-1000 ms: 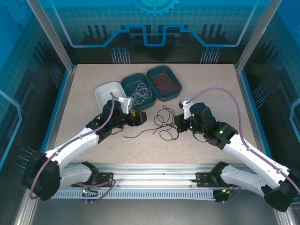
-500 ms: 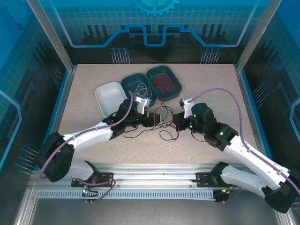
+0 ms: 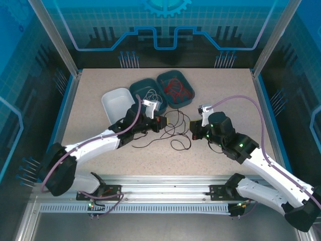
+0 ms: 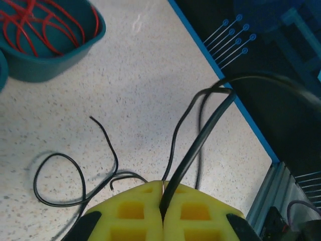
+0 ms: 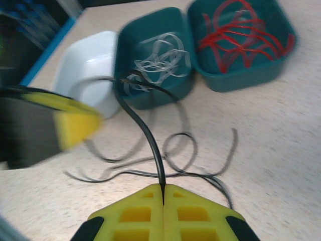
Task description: Untangle the cables
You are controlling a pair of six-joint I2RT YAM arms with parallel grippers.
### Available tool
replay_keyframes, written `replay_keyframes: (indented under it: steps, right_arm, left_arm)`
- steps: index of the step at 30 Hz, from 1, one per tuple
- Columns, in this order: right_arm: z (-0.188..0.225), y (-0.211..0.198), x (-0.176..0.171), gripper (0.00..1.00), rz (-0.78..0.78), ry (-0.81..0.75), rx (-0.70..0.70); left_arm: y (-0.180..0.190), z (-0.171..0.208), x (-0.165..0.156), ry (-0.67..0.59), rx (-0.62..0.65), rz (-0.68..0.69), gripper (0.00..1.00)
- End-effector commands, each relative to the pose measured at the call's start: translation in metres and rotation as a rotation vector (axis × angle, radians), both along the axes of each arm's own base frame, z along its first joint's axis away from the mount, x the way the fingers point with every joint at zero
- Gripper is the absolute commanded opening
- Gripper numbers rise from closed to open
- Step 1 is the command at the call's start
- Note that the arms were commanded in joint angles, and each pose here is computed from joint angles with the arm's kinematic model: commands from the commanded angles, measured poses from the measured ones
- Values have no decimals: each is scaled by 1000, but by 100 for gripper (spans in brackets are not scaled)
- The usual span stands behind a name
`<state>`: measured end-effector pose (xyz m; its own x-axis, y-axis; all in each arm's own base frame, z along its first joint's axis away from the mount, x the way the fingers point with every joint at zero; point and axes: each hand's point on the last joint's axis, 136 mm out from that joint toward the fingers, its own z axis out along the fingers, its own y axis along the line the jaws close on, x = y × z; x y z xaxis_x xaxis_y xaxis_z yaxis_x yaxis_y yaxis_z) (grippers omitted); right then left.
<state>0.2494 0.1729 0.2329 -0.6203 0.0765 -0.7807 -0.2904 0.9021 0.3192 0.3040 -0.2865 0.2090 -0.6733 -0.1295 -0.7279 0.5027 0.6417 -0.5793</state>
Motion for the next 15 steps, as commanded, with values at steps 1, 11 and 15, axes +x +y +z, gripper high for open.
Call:
replay_keyframes:
  steps: [1, 11, 15]
  right_arm:
    - [-29, -38, 4, 0, -187, 99, -79]
    - [-45, -25, 11, 55, -139, 181, -5]
    - [-38, -23, 9, 73, -118, 160, 5]
  left_arm:
    - [12, 42, -7, -120, 13, 14, 0]
    - [41, 96, -23, -240, 47, 63, 0]
    - [65, 108, -15, -269, 135, 168, 0]
